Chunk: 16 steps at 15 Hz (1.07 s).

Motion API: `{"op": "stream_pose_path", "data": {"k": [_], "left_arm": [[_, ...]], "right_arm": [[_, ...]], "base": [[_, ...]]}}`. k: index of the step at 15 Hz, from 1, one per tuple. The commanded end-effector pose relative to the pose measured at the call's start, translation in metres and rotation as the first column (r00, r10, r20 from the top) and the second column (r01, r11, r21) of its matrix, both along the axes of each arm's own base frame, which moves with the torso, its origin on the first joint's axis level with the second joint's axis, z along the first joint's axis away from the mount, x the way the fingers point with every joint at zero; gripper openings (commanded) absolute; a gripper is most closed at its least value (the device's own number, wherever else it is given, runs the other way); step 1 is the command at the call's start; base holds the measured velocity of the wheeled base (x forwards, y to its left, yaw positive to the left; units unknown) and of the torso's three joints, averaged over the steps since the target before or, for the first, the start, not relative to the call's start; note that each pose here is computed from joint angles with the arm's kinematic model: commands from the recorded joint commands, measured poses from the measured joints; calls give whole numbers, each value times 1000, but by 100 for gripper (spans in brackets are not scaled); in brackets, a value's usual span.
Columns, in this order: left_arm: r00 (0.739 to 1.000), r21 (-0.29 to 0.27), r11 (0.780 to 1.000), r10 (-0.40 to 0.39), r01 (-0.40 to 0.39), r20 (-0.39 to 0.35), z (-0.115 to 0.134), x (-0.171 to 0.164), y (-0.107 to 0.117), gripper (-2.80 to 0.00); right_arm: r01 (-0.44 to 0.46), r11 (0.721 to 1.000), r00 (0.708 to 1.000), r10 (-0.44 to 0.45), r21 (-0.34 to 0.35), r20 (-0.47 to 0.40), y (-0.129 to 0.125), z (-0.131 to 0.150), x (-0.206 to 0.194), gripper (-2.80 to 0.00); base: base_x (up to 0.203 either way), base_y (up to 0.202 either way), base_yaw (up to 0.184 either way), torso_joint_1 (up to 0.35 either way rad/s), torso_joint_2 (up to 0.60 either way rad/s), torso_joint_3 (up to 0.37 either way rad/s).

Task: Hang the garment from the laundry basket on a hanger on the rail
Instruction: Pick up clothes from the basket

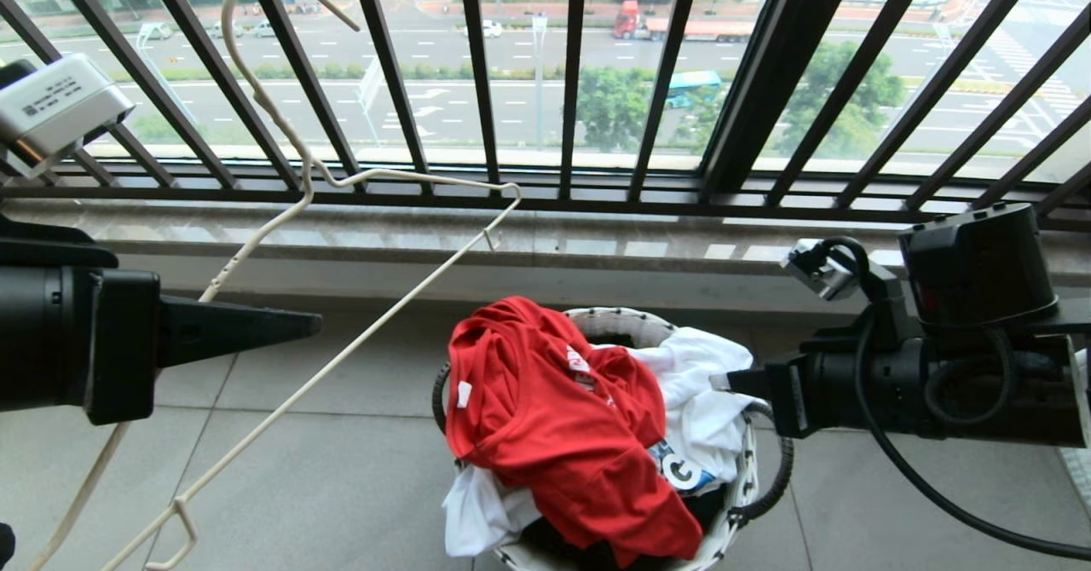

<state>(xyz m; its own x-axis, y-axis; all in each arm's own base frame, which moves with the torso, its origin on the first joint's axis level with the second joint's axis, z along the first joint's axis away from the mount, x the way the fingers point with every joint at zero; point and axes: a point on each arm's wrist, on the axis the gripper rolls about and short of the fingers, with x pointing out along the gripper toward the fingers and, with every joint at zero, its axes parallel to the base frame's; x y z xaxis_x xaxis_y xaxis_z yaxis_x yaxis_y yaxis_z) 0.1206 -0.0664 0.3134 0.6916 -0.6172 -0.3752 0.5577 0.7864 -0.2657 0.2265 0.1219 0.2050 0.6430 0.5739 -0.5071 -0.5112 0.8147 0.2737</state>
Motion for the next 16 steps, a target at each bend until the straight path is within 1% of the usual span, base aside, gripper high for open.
{"op": "stream_pose_path", "data": {"k": [1,3,5,8,12,16], "left_arm": [[1000,1,1000,22,-22,15,4,0,1,-280],[999,-4,999,37,-37,36,8,-4,3,-280],[998,-9,999,39,-39,46,10,-7,5,-280],[998,-15,999,40,-39,56,12,-9,6,-280],[997,-22,999,42,-40,71,14,-14,8,-280],[996,-26,999,42,-40,77,15,-15,9,-280]], "right_arm": [[-63,998,993,62,-10,-99,44,-28,28,-280],[-102,995,986,101,3,-130,69,-35,31,-280],[-130,991,981,131,18,-143,86,-37,31,-280],[-140,990,976,143,26,-163,110,-44,35,-280],[-163,986,972,164,20,-167,136,-51,40,-280],[-183,983,968,182,8,-175,159,-59,33,-280]], "base": [[0,0,0,0,0,0],[0,0,0,0,0,0],[0,0,0,0,0,0],[0,0,0,0,0,0],[0,0,0,0,0,0],[0,0,0,0,0,0]]}}
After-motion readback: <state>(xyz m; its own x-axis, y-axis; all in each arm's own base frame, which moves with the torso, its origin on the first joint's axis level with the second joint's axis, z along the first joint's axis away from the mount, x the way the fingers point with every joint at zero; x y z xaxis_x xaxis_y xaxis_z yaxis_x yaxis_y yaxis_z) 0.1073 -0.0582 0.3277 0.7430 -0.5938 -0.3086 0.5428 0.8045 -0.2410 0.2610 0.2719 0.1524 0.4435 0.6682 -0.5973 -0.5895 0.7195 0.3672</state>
